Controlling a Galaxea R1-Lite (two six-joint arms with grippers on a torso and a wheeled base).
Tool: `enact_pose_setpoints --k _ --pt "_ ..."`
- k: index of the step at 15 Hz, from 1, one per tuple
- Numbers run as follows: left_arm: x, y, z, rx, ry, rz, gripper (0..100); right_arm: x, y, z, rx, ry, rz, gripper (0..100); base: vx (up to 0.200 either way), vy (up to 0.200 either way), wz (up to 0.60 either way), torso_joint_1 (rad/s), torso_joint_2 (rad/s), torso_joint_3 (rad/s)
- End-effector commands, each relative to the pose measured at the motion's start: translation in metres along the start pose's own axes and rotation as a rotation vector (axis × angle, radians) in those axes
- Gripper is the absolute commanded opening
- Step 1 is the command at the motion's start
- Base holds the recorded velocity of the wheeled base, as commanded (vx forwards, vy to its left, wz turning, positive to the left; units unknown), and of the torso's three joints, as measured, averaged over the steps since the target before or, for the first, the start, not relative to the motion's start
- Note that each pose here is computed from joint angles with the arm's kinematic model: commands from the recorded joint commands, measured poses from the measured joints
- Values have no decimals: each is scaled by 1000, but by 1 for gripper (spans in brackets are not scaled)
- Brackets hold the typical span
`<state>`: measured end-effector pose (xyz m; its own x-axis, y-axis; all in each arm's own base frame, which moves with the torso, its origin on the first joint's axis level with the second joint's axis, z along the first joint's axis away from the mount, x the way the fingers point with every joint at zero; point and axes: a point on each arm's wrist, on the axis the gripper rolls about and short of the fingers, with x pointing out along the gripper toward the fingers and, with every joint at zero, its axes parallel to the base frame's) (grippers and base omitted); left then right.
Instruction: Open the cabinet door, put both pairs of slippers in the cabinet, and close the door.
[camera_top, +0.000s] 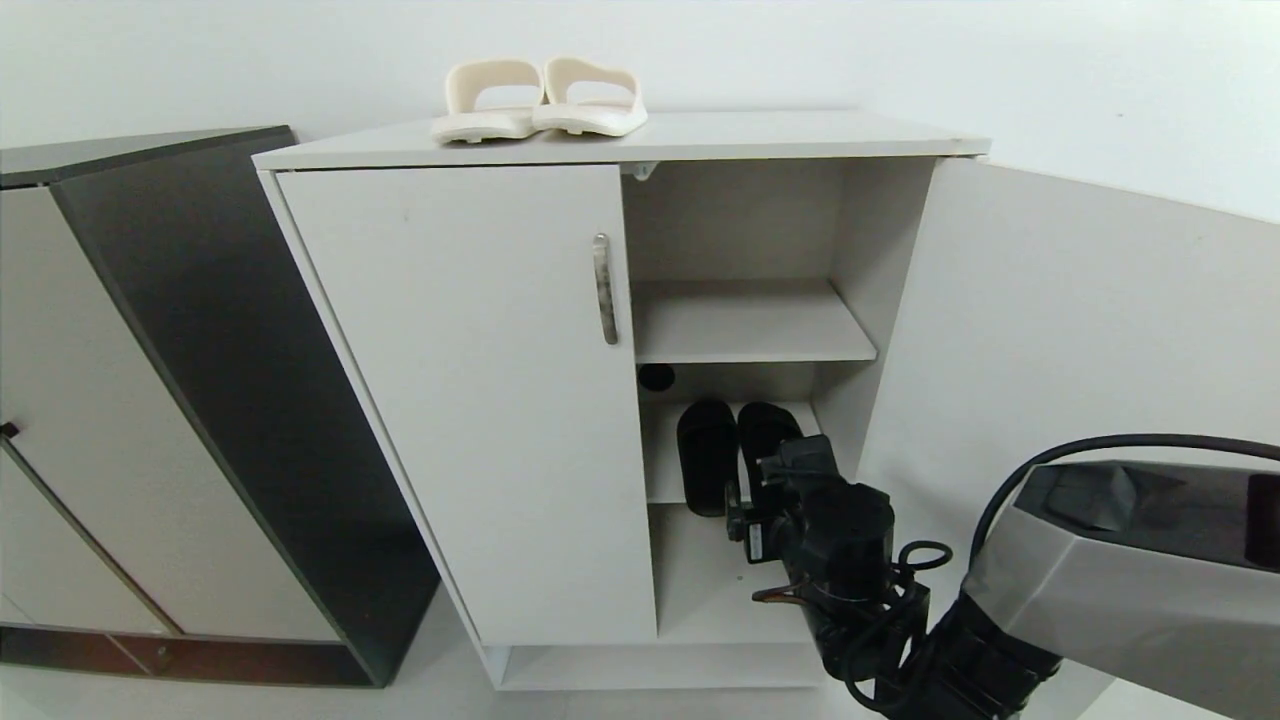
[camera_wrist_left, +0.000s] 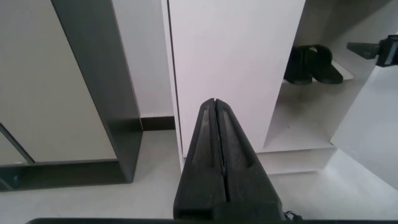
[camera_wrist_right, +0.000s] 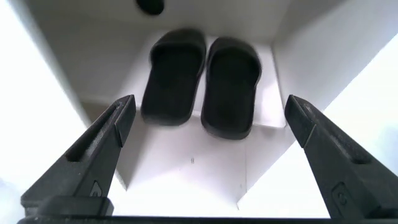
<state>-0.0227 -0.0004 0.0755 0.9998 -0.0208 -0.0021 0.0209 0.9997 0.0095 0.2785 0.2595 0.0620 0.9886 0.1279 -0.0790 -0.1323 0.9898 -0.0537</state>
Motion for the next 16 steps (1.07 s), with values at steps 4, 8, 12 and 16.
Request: enact_pose_setpoints --k 4,8,12,16 --pt "0 0 0 0 -1 -1 0 -14 -11 17 3 -8 32 100 0 0 0 0 0 0" --pt "0 0 0 0 1 -2 0 -16 -12 17 -24 -19 33 100 0 0 0 0 0 0" --pt "0 0 0 0 1 -4 0 -17 -12 13 -28 -12 34 100 0 50 0 1 2 1" --pt "0 0 0 0 1 -4 0 -18 -13 13 -22 -22 40 100 0 200 0 5 4 4"
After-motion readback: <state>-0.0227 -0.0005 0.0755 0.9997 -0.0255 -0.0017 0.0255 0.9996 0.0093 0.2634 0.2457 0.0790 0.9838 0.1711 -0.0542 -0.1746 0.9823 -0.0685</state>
